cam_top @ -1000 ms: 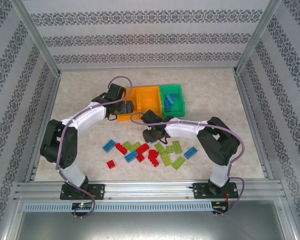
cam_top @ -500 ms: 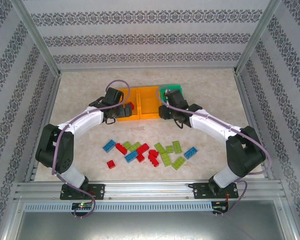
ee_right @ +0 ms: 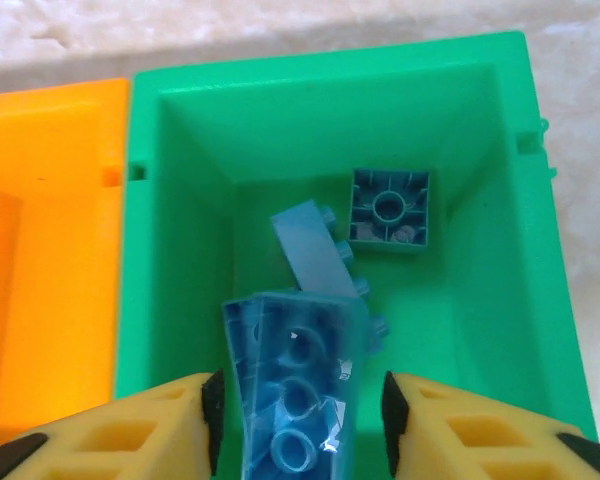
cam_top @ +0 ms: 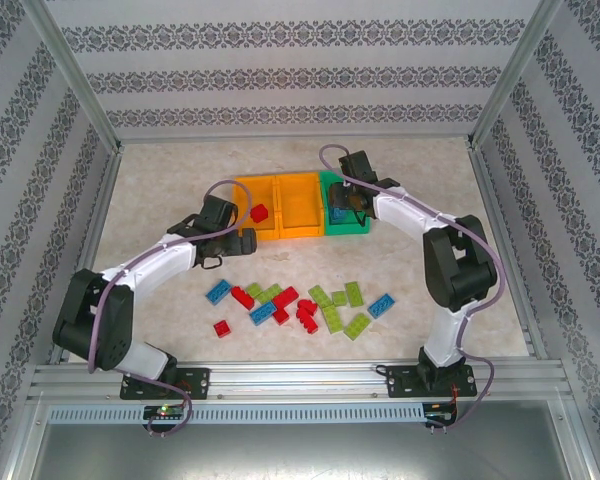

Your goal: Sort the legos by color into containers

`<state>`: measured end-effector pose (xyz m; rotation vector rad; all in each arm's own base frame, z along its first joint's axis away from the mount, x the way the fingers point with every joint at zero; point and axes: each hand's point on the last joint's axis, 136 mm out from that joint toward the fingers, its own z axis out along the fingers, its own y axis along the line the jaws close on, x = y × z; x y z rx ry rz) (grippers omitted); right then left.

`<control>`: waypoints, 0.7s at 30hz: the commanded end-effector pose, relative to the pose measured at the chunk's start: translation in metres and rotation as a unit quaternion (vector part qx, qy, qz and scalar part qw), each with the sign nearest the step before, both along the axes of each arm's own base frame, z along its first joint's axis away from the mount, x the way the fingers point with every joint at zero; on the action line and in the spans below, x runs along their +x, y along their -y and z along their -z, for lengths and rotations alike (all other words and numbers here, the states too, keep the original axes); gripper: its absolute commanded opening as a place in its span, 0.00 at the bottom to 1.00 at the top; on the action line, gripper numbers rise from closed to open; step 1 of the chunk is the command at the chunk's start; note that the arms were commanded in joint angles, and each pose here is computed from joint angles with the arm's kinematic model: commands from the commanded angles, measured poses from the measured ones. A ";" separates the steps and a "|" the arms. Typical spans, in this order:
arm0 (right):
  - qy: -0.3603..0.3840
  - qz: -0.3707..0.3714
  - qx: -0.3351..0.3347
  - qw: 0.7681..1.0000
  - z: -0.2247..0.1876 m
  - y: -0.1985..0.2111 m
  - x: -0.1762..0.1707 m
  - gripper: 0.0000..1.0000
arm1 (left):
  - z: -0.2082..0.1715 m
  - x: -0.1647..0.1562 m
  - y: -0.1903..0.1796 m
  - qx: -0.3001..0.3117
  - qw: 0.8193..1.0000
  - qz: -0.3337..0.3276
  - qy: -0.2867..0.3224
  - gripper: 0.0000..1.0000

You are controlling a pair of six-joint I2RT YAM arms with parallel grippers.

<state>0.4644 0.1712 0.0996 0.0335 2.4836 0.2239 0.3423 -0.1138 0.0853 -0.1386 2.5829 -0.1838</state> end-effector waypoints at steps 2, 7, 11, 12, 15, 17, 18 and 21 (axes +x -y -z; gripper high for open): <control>0.004 0.005 -0.010 1.000 -0.005 0.005 0.003 0.61 | 0.002 -0.015 -0.016 0.019 0.999 -0.028 -0.016 0.99; 0.026 -0.002 0.005 1.000 -0.021 0.000 -0.007 0.74 | 0.018 -0.044 -0.035 0.039 0.992 -0.087 -0.080 1.00; 0.048 -0.008 0.011 0.999 -0.035 -0.004 -0.016 0.81 | 0.026 -0.058 -0.028 0.005 0.987 -0.108 -0.117 1.00; 0.052 -0.009 0.012 0.999 -0.038 -0.004 -0.018 0.81 | 0.028 -0.060 -0.025 -0.004 0.986 -0.111 -0.126 1.00; 0.059 -0.012 0.012 0.998 -0.045 -0.004 -0.024 0.83 | 0.031 -0.072 -0.027 -0.006 0.980 -0.125 -0.153 1.00; 0.062 -0.010 0.010 0.998 -0.047 -0.001 -0.027 0.83 | 0.031 -0.080 -0.030 -0.004 0.977 -0.138 -0.166 0.99; 0.065 -0.010 0.010 0.998 -0.048 0.000 -0.028 0.84 | 0.032 -0.085 -0.031 -0.008 0.975 -0.143 -0.170 1.00; 0.067 -0.007 0.008 0.998 -0.047 0.003 -0.031 0.84 | 0.036 -0.096 -0.029 -0.032 0.968 -0.168 -0.182 0.99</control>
